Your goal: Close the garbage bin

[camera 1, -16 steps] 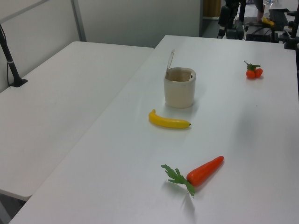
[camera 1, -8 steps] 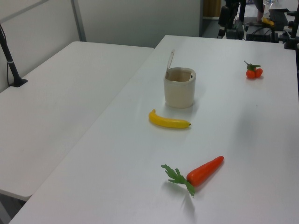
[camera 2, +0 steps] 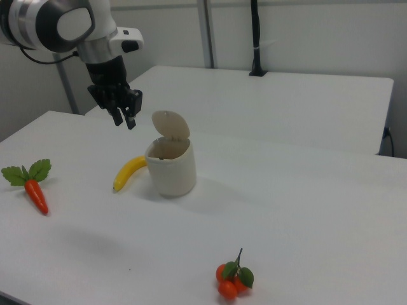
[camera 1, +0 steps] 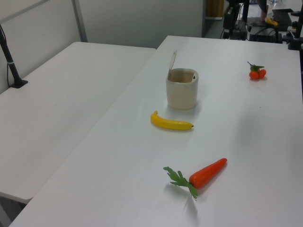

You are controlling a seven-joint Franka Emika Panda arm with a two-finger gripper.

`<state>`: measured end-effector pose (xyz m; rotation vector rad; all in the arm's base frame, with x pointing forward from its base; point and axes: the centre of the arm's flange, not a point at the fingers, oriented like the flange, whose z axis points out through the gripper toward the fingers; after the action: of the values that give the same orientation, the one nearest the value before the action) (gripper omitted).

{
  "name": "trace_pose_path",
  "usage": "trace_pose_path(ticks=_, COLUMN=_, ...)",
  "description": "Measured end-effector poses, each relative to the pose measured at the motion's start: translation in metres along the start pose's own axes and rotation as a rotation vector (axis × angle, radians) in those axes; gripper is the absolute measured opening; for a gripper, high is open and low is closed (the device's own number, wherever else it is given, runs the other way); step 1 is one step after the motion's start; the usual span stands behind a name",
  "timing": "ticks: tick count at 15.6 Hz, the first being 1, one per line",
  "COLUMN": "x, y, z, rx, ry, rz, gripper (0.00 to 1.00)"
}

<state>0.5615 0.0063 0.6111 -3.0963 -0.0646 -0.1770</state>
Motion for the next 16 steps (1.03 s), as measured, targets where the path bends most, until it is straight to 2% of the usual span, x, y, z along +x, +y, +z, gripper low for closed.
trace_pose_path(ticks=3, x=0.0003, y=0.0002, z=0.0008, rx=0.0, ry=-0.001, rz=-0.011, gripper=0.11)
trace_pose_path(ticks=4, x=0.0005, y=0.0003, z=0.0017, rx=0.0, ry=-0.003, rz=-0.011, gripper=0.06)
trace_pose_path(ticks=7, x=0.0015, y=-0.0004, z=0.0045, rx=0.009, ry=-0.007, rz=-0.011, gripper=0.01)
trace_pose_path(ticks=10, x=0.002, y=-0.0018, z=0.0056, rx=0.026, ry=-0.008, rz=-0.009, gripper=0.01)
trace_pose_path(ticks=16, x=0.0068, y=-0.0015, z=0.0062, rx=0.025, ry=0.019, rz=-0.008, gripper=0.01)
